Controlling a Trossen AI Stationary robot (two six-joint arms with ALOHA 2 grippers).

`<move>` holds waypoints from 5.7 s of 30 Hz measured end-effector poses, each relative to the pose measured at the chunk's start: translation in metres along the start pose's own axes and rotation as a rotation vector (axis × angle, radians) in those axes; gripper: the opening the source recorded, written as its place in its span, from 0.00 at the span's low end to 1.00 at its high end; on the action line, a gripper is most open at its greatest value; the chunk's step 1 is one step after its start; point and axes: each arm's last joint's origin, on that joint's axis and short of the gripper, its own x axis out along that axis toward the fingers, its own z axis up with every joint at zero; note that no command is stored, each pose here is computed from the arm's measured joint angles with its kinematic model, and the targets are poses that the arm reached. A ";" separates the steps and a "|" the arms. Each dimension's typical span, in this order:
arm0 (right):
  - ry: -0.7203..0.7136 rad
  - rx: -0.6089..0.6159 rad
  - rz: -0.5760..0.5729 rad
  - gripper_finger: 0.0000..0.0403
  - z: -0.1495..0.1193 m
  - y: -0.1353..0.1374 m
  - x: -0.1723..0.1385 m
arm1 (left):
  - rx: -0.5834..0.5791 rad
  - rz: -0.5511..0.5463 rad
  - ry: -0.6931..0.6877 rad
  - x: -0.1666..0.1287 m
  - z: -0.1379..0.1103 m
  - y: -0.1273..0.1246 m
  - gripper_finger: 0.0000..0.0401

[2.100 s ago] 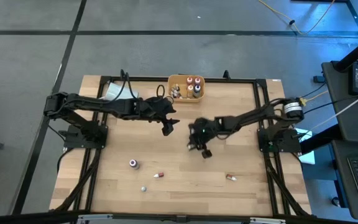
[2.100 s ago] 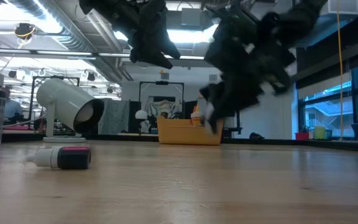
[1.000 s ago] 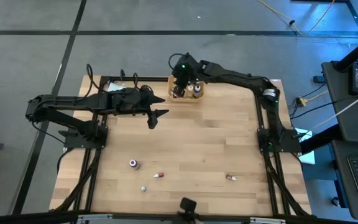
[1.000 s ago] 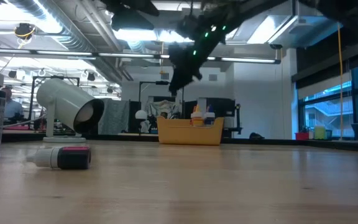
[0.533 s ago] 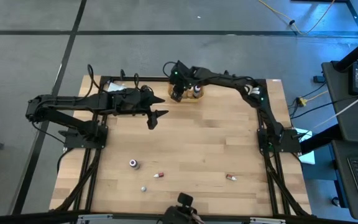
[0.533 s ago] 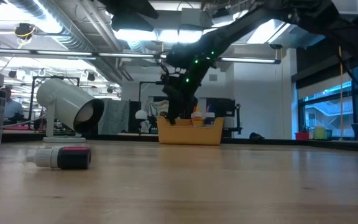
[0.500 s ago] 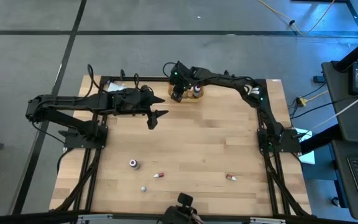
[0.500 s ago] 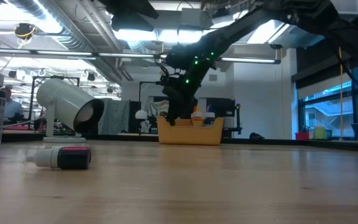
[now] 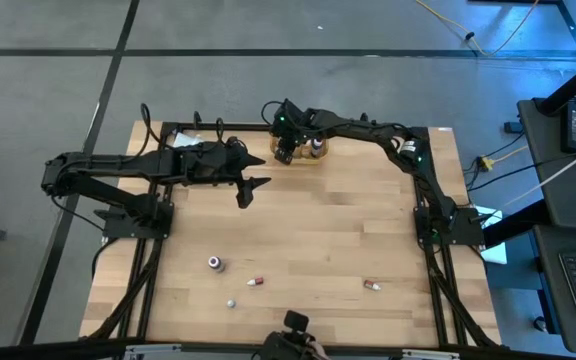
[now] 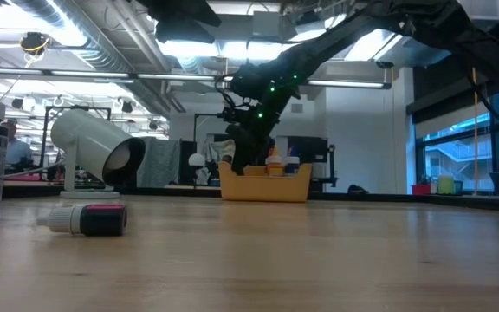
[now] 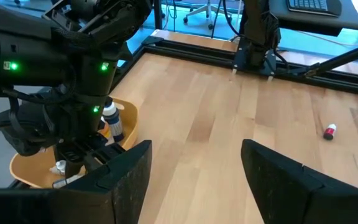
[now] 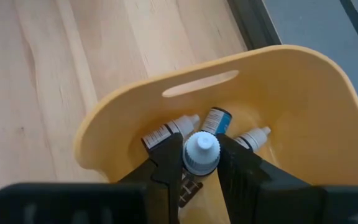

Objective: Pick & Place food coloring
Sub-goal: Put the black food coloring bottle into the yellow bin, then put the red food coloring bottle into the yellow bin

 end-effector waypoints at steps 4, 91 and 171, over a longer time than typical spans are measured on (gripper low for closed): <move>-0.006 0.000 0.000 0.22 0.000 0.000 0.000 | -0.001 0.000 0.000 0.000 0.000 0.000 0.60; 0.228 -0.141 0.218 0.41 -0.306 0.317 -0.225 | 0.016 -0.001 -0.001 0.000 0.000 0.000 0.60; -0.270 0.016 -0.055 0.19 0.033 0.002 -0.120 | 0.169 -0.080 -0.123 -0.019 0.015 0.012 0.60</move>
